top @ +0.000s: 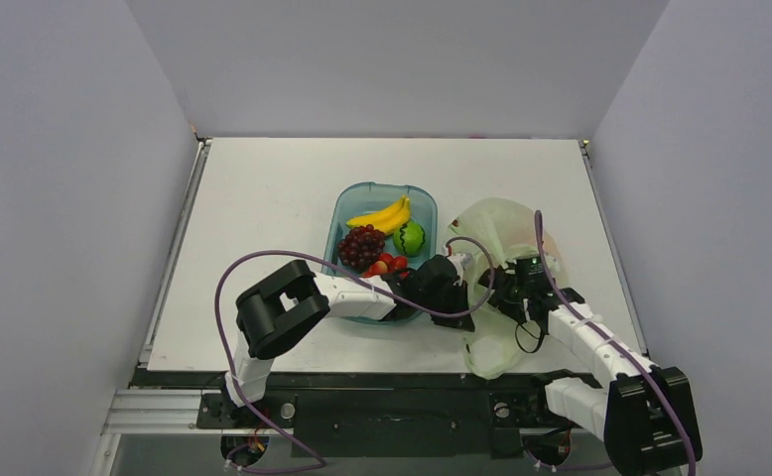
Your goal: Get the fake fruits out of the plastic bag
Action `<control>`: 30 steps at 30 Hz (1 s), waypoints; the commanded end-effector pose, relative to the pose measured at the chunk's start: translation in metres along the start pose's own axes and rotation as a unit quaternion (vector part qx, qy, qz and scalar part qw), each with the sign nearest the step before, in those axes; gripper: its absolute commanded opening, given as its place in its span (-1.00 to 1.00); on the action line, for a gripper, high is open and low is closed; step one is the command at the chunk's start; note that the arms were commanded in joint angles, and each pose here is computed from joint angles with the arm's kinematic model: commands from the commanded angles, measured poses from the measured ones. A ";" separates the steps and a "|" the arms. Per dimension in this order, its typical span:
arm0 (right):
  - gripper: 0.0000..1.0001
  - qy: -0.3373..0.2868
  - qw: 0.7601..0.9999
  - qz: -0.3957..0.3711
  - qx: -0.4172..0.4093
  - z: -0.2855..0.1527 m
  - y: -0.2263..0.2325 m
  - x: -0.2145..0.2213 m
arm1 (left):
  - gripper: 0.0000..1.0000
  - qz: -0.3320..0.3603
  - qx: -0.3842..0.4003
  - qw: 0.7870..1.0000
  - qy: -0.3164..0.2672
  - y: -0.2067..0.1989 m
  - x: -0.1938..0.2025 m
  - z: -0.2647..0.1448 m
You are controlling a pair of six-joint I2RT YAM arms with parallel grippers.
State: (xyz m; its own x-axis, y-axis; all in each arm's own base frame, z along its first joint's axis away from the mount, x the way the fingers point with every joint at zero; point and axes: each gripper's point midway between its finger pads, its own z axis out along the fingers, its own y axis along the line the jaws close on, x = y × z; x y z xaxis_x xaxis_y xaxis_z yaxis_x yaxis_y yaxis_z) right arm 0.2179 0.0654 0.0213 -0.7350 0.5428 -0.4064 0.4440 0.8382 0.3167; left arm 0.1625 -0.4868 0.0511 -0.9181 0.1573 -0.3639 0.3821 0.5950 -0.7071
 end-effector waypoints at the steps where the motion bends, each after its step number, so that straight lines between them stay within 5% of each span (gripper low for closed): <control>1: -0.18 -0.104 0.994 -0.010 -0.044 -0.011 0.040 -0.067 | -1.00 0.009 0.026 1.000 -0.009 -0.016 -0.009 -0.001; 9: 0.35 -0.164 0.984 -0.037 -0.054 -0.045 0.046 -0.095 | -1.00 0.006 0.006 1.000 -0.010 -0.002 -0.015 0.003; 16: 0.36 -0.184 0.979 -0.070 -0.060 -0.044 0.061 -0.115 | -1.00 -0.003 0.006 1.000 -0.017 0.002 -0.026 0.004; 30: 0.36 -0.104 0.989 -0.106 -0.007 0.022 0.057 -0.102 | -1.00 -0.008 0.006 1.000 -0.025 0.001 -0.045 0.009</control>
State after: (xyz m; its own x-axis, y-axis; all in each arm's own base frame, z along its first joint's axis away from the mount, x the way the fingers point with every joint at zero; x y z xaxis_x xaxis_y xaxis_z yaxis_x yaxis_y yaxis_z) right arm 0.3046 0.0569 0.0523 -0.7211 0.3649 -0.5890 0.3011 0.9306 0.2080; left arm 0.1930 -0.4872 0.0445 -0.9280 0.1199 -0.3528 0.3474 0.6211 -0.7025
